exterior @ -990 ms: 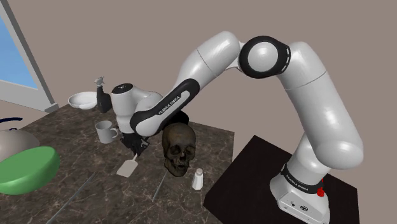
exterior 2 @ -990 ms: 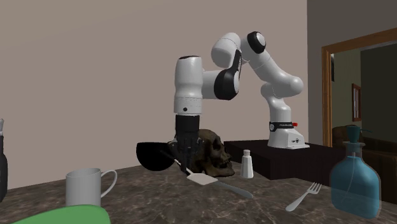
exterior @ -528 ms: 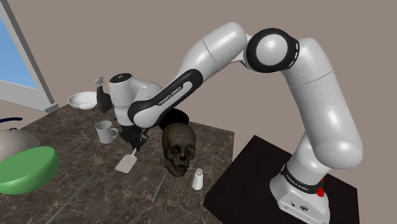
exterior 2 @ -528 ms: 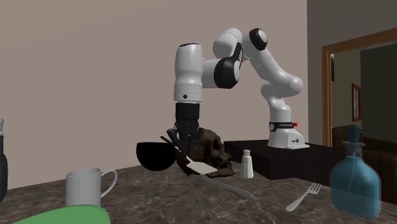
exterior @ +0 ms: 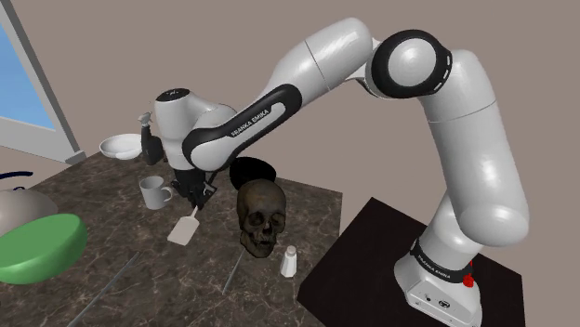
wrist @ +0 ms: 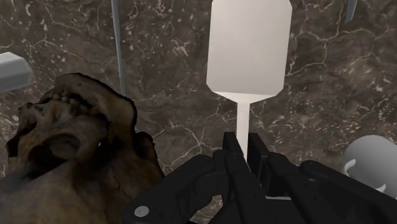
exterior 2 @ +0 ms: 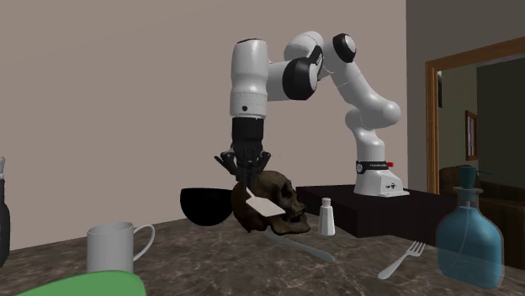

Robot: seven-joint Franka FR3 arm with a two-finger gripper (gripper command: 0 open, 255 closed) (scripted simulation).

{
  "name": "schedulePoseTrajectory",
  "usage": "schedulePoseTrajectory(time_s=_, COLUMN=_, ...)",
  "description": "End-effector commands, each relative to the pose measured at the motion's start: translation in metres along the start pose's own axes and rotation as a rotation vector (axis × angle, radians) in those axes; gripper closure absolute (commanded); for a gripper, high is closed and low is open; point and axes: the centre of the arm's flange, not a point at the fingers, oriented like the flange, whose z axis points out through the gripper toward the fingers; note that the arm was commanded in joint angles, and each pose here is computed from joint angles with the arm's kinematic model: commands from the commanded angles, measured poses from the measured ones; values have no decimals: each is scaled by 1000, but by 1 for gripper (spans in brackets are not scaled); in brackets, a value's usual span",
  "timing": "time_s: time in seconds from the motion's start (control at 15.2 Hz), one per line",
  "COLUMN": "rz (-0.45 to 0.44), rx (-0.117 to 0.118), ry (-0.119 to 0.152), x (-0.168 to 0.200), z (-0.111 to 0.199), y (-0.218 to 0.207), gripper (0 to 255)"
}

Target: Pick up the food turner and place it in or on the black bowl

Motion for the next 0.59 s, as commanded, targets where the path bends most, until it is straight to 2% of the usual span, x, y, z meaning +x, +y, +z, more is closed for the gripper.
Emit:
schedulePoseTrajectory(time_s=0.0, rz=0, rx=0, ry=0, x=0, z=-11, y=0, gripper=255)
schedulePoseTrajectory(time_s=0.53, rz=0, rx=0, ry=0, x=3, z=-53, y=0, gripper=255)
